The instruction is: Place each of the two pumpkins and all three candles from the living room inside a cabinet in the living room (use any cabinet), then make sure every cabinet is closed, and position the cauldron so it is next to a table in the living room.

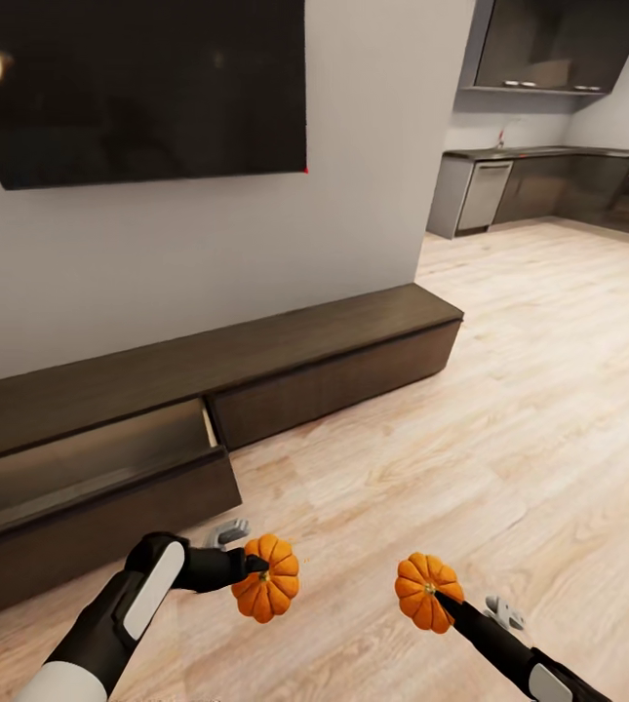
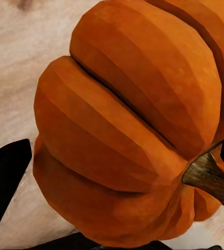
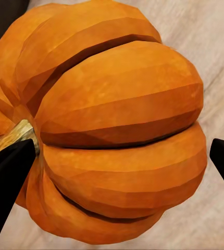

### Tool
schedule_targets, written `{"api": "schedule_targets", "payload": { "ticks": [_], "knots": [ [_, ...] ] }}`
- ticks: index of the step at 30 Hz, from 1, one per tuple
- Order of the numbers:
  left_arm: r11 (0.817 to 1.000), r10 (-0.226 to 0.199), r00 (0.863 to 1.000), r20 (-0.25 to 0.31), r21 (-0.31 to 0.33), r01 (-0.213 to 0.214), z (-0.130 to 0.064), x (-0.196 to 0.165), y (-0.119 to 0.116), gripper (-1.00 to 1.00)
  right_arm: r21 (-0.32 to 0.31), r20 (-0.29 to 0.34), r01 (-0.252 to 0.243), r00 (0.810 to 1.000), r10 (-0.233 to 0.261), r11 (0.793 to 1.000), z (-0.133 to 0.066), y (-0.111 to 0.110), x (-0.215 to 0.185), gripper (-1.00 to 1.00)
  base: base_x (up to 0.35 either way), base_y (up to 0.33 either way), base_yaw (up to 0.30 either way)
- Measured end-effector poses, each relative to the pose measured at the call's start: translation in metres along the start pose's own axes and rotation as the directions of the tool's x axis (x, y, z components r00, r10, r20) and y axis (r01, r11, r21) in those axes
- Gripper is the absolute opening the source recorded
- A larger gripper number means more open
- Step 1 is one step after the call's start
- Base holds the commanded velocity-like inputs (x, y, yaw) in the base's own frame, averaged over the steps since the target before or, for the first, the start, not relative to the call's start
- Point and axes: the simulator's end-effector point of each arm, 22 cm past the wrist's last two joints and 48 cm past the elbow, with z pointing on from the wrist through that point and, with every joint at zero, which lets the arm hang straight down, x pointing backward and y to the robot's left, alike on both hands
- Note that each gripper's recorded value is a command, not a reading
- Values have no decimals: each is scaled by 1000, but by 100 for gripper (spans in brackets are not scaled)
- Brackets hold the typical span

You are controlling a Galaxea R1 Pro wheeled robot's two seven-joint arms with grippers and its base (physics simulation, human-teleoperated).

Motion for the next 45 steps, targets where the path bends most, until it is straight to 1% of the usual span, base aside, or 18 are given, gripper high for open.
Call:
{"api": "schedule_targets", "payload": {
  "ticks": [2,3,8,12,14,18,27,32,34,36,37,38,40,41,42,43,45],
  "knots": [
    [998,5,1000,-3,-62,-5,-3,0,12,-100,0,0,0,1000,0,1000,-2,3,-2,-100,0,0,198],
    [997,-2,1000,-3,-75,2,-5,-1,13,-100,1,0,1,1000,-1,1000,-4,4,-3,-100,0,0,201],
    [988,-3,1000,-8,-152,2,-11,-1,17,-100,3,0,1,1000,-1,1000,-10,10,-9,-100,0,0,207],
    [974,-12,1000,-24,-228,6,-15,4,30,-100,13,1,1,1000,-1,1000,-15,13,-14,-100,0,0,210],
    [973,-21,1000,-19,-231,16,-17,3,29,-100,18,1,2,1000,-2,1000,-18,14,-16,-100,0,0,211],
    [971,-21,1000,-15,-238,17,-23,0,27,-100,31,2,3,1000,-3,1000,-23,16,-20,-100,0,0,99],
    [971,-22,1000,-12,-240,18,-39,-6,18,-100,34,3,5,1000,-5,999,-34,28,-30,-100,0,0,8],
    [969,-25,1000,-10,-247,21,-48,-9,19,-100,35,0,6,1000,-6,999,-40,34,-34,-100,0,0,0],
    [964,-44,999,-8,-262,40,-50,-7,29,-100,35,0,6,1000,-6,999,-43,37,-36,-100,0,0,0],
    [953,-85,996,3,-291,83,-49,0,48,-100,36,-1,6,1000,-6,999,-45,39,-37,-100,0,0,0],
    [938,-145,989,33,-312,148,-46,8,72,-100,36,-2,7,1000,-7,999,-46,40,-38,-100,0,0,0],
    [918,-128,992,23,-375,127,-51,16,95,-100,37,-4,8,1000,-8,999,-47,42,-38,-100,0,0,0],
    [910,-175,983,50,-374,181,-52,21,108,-100,39,-9,9,1000,-9,999,-50,44,-38,-100,0,0,0],
    [897,-177,982,67,-400,189,-54,25,121,-100,50,-11,9,1000,-9,999,-51,43,-38,-100,0,0,0],
    [889,-175,981,83,-415,193,-55,26,128,-100,65,-13,9,1000,-8,998,-52,41,-38,-100,0,0,0],
    [885,-184,977,104,-416,211,-55,27,132,-100,88,-14,8,1000,-7,996,-53,38,-39,-100,0,0,0],
    [870,-183,975,123,-443,219,-55,35,143,-100,151,-16,12,1000,-9,988,-57,27,-39,-100,0,0,0]
  ]
}}
